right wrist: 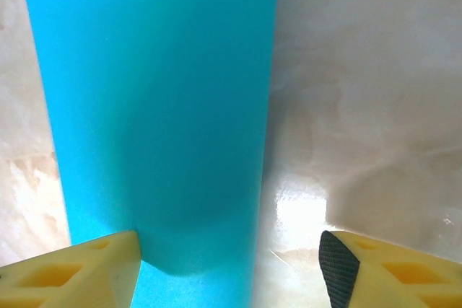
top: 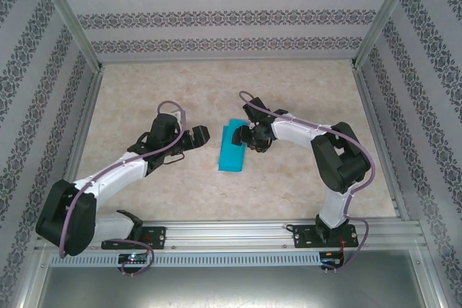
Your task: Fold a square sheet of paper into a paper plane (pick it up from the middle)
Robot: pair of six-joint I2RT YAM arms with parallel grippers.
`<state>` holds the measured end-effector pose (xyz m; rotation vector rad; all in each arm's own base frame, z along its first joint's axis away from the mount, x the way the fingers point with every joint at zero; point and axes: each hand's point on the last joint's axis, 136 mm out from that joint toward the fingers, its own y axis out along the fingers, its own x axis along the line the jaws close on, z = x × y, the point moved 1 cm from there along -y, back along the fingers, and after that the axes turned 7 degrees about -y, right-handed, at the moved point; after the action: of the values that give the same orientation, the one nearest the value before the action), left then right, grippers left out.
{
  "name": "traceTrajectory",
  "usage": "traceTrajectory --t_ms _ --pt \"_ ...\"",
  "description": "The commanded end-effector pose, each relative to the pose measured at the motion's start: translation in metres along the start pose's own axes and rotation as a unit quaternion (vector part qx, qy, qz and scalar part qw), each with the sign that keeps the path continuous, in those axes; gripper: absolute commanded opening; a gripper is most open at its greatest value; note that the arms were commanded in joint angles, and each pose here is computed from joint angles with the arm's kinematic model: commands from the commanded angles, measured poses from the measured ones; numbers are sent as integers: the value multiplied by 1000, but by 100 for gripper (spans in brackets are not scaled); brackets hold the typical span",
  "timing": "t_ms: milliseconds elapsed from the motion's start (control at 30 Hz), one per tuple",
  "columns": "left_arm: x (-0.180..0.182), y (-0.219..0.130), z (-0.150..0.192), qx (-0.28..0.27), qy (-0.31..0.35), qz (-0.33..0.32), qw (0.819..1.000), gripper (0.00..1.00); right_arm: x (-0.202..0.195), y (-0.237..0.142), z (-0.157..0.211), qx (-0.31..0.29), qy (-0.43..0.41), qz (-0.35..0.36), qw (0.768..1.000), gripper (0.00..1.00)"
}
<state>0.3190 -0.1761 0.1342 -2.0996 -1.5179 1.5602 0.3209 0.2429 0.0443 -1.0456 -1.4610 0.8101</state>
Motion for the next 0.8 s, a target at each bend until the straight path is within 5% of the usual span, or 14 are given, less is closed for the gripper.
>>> traceTrajectory --t_ms 0,767 --pt "-13 2 2 15 9 17 1000 89 -2 7 10 26 -29 23 999 70" --pt "-12 3 4 18 9 18 1000 82 -5 13 4 25 -5 48 999 79"
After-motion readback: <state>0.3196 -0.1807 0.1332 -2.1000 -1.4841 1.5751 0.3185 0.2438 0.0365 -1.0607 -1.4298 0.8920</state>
